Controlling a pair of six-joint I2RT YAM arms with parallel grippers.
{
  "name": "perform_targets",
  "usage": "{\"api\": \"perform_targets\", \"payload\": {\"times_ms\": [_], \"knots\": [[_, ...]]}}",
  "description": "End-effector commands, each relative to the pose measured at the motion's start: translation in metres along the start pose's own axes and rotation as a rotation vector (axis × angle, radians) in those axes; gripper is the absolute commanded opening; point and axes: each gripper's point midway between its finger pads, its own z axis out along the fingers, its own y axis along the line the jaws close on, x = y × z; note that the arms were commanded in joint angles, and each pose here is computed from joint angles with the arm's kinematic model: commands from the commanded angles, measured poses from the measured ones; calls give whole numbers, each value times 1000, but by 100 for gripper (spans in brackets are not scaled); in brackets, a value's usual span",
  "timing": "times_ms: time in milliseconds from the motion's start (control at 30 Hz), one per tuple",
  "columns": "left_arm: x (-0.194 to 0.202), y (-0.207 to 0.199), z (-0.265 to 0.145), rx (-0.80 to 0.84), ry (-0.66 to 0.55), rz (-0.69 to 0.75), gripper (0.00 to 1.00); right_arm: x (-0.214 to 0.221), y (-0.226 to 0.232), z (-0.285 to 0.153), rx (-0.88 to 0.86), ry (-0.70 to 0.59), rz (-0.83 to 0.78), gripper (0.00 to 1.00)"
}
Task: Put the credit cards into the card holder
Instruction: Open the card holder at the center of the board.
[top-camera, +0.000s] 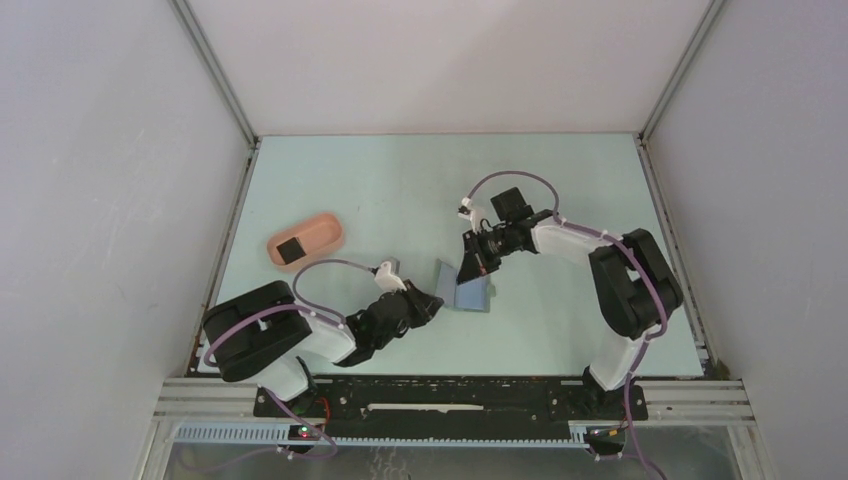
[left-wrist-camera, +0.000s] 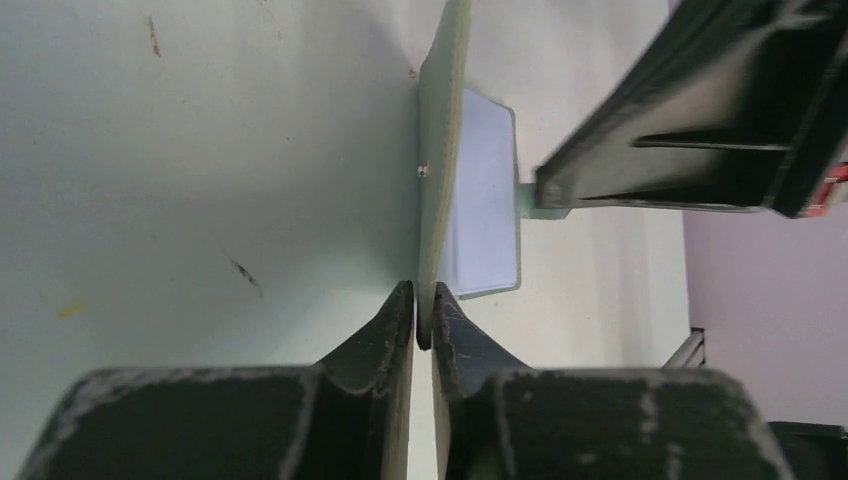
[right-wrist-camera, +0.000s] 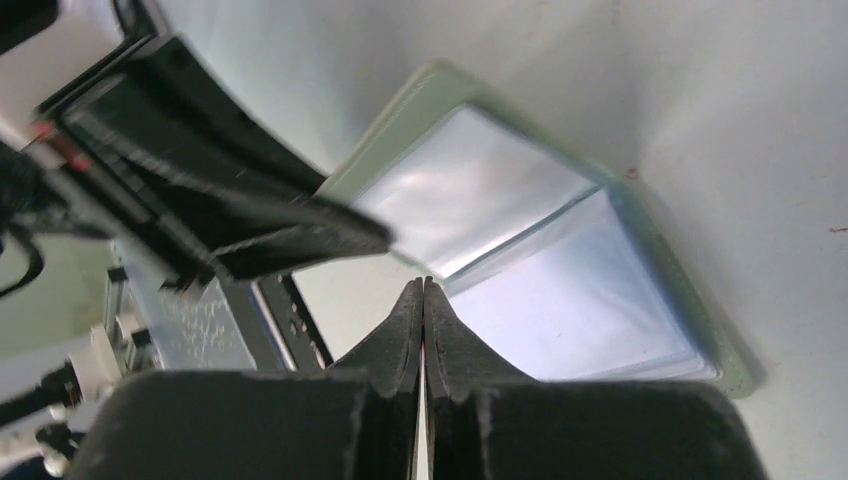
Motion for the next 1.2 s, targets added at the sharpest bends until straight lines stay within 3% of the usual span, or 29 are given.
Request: {"api": "perform_targets", "payload": {"times_ms": [0,300,467,533,633,867,1167], "knots": [[-5,-5,-6,33,-30,-47,20,-19,-22,21,132,-30,90,3],[-13,-3,-24,55,-48,-28,50,-1,-49,48,247,85,104,9],[-39,-19,-52,111,-97,119,61,0,-48,50,251,108,67,12],[-52,-32,-64,134,-119,210,71,-7,-36,46,211,101,31,15],[-75,-52,-84,176,-168,325,98,-20,-15,34,135,73,-26,18],[-100,-111,-109,448,-208,381,99,-31,25,0,-1,53,-206,25],[-79,-133,-77,506,-71,431,72,-22,14,2,-63,98,-180,27]]}}
